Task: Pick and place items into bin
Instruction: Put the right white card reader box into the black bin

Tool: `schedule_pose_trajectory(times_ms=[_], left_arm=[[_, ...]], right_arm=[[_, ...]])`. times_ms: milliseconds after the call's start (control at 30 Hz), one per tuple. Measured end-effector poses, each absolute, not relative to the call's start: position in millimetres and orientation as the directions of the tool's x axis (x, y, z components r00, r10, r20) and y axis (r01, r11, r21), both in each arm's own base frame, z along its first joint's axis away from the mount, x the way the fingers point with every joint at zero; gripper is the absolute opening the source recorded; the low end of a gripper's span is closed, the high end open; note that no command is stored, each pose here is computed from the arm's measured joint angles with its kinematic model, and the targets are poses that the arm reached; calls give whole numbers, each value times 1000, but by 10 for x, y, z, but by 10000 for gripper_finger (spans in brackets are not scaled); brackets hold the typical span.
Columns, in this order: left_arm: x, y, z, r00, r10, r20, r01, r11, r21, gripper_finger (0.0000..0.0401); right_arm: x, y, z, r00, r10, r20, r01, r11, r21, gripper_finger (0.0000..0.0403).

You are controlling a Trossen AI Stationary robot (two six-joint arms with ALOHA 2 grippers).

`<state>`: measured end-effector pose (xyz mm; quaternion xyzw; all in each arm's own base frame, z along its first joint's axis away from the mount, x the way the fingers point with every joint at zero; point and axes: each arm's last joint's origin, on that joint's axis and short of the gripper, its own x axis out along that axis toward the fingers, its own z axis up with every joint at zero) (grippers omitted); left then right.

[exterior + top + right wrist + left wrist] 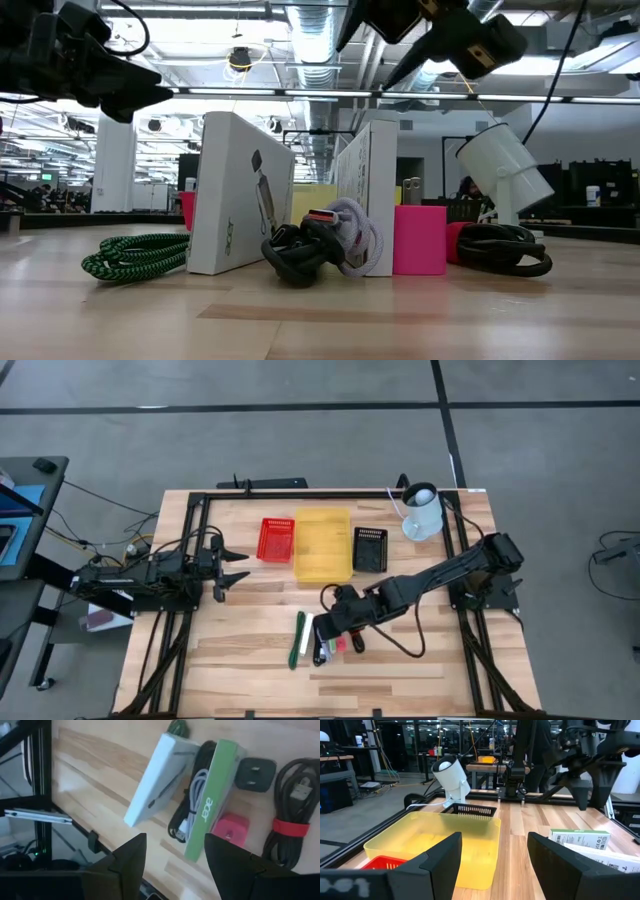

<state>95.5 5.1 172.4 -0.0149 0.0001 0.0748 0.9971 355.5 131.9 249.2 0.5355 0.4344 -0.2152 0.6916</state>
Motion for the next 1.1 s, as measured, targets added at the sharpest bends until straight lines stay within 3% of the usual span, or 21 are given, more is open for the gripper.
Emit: schedule_pose_trajectory(times_ms=[300, 1100], left_arm=[[955, 51, 1723, 989, 149, -3, -149, 988, -29, 220], [955, 51, 1724, 989, 148, -3, -148, 988, -30, 220]], right_arm=[[3540, 1227, 2432, 472, 136, -871, 796, 357, 488, 196], [3551, 1186, 2430, 479, 103, -872, 755, 459, 469, 196]])
